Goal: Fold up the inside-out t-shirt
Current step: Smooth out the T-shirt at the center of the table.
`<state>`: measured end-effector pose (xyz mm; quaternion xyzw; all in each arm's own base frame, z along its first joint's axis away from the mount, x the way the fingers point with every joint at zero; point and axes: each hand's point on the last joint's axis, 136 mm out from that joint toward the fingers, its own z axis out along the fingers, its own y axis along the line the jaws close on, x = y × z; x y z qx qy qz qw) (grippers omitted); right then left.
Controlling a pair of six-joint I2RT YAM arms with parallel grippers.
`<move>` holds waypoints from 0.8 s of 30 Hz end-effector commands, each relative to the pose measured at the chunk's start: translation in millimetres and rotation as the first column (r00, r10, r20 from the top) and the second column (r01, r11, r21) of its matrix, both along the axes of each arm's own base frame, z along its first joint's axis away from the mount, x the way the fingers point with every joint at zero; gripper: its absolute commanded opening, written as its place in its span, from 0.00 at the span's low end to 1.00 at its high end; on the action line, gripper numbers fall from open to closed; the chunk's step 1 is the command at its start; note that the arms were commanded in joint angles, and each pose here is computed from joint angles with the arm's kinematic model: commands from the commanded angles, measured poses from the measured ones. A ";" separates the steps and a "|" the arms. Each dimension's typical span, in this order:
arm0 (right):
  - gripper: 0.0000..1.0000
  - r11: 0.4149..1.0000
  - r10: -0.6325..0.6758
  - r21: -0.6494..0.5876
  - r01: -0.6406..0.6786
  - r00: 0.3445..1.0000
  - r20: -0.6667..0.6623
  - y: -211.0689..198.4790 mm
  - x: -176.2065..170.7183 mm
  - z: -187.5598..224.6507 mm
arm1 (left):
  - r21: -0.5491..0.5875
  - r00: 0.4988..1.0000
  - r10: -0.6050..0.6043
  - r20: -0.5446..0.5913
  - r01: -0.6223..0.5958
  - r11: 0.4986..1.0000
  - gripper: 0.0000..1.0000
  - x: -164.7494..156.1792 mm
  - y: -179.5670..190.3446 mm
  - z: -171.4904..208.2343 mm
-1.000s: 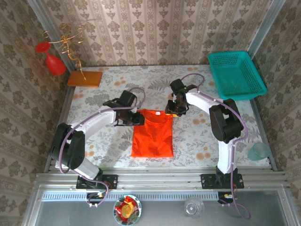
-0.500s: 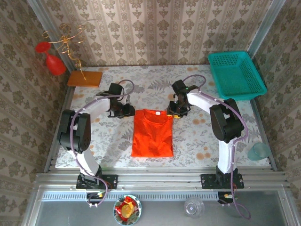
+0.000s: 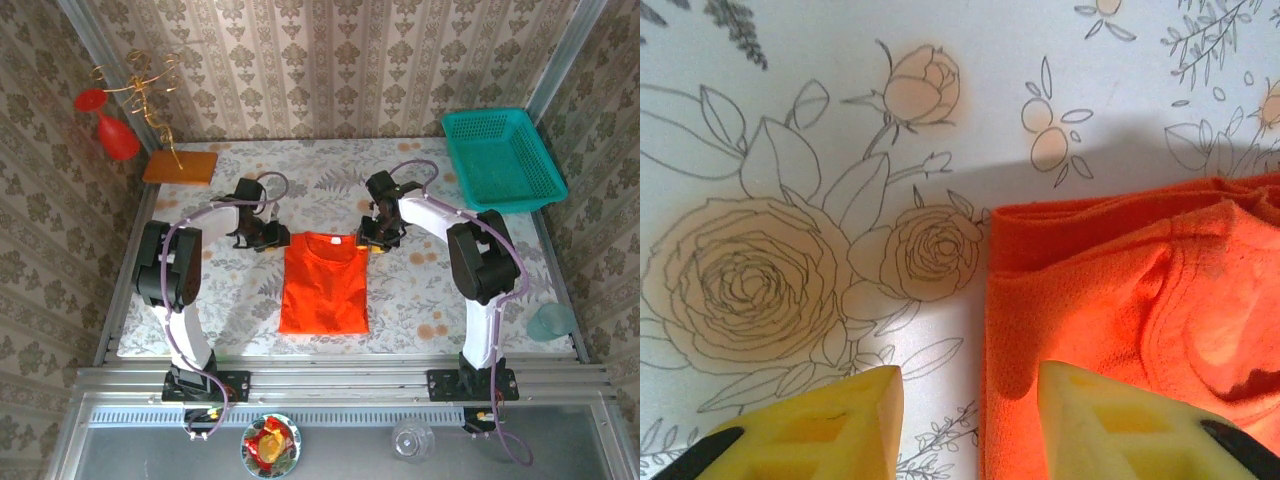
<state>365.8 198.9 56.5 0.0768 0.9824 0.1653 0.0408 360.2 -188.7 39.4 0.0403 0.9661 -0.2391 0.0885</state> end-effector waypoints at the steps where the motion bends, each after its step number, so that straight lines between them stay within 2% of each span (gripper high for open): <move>1: 0.34 1.000 0.014 0.027 -0.016 0.998 0.065 9.7 -0.9 40.6 | -0.006 0.999 -0.012 0.030 0.012 1.000 0.40 8.3 -5.3 1.9; 5: 0.32 0.991 0.085 0.095 -0.092 0.994 0.074 51.4 -3.0 52.3 | -0.036 1.000 -0.021 0.014 0.022 0.999 0.40 8.7 -17.0 -3.2; 9: 0.29 0.980 0.134 0.140 -0.141 0.989 0.057 86.5 -6.4 46.5 | -0.008 0.999 -0.036 0.002 0.036 0.999 0.39 5.8 -23.3 -11.8; 11: 0.28 0.965 0.150 0.210 -0.155 0.988 0.041 107.7 -9.1 42.5 | -0.003 0.999 -0.033 -0.006 0.033 0.999 0.39 3.9 -23.7 -15.3; 15: 0.24 0.935 0.150 0.321 -0.152 0.988 0.031 145.3 -6.7 35.2 | -0.004 1.000 -0.021 -0.010 0.021 1.000 0.39 3.1 -21.6 -18.8; 20: 0.16 0.912 0.135 0.388 -0.132 0.991 0.019 175.0 7.9 19.6 | -0.048 1.000 -0.002 -0.002 0.002 0.999 0.39 5.5 -22.5 -14.2; 24: 0.11 0.908 0.121 0.403 -0.110 0.993 -0.001 183.2 17.4 3.2 | -0.072 1.000 0.010 0.003 -0.010 0.997 0.37 5.8 -22.2 -10.0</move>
